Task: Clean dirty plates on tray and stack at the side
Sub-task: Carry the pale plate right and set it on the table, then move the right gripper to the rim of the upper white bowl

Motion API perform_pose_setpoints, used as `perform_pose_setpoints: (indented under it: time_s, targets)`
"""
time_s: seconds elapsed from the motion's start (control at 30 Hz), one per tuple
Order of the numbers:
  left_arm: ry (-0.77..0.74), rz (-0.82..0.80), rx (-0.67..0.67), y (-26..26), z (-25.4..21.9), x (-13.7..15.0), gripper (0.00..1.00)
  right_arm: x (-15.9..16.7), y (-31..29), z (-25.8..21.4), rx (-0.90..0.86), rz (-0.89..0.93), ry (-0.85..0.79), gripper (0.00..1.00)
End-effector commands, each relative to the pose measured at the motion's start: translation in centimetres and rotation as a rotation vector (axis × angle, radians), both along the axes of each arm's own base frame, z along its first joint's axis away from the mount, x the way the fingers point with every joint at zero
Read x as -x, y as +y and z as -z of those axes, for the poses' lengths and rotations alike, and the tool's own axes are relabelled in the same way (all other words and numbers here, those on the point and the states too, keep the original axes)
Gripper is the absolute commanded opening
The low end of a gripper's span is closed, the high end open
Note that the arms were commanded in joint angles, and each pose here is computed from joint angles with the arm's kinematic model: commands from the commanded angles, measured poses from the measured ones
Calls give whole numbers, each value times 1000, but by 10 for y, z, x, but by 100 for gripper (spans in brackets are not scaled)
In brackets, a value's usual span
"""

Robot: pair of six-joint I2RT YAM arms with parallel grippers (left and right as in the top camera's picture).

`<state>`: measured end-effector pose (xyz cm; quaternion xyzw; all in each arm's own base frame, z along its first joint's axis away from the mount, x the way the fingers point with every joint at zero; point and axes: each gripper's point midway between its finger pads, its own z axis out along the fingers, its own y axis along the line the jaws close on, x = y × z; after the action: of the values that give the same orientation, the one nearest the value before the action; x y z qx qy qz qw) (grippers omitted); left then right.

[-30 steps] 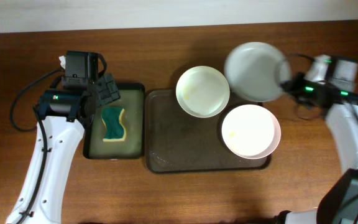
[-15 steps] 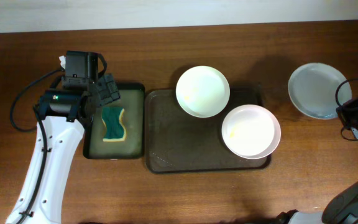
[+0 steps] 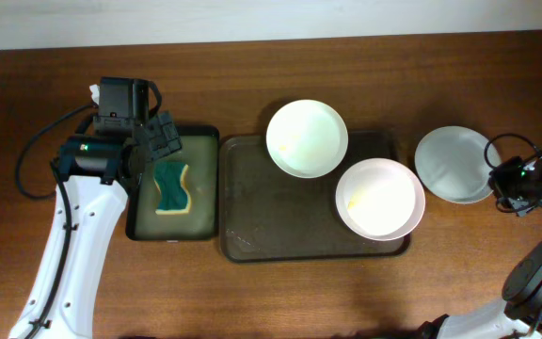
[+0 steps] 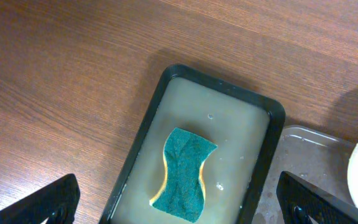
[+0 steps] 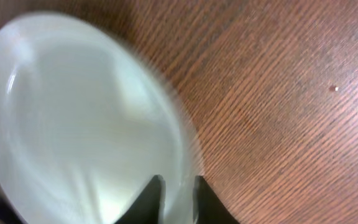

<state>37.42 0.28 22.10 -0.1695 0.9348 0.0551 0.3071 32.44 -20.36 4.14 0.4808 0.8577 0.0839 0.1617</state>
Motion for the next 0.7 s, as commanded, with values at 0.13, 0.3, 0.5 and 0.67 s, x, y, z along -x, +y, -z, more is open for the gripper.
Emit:
perform_pose_setpoints:
  time_s: [0.13,0.3,0.5,0.67]
  targets:
    - [-17,-9,-6,2,-6,-1,99,-23,34,-26,-69,-237,-88,48]
    - [-17,-9,-6,2,-6,-1,99,-66,118,-60,-17,-617,-128,48]
    - [-17,-10,-6,2,-6,-1,99,-105,238,-55,100,-954,-185,47]
    - [-17,-10,-6,2,-6,-1,99,-119,275,-28,240,-1042,-143,47]
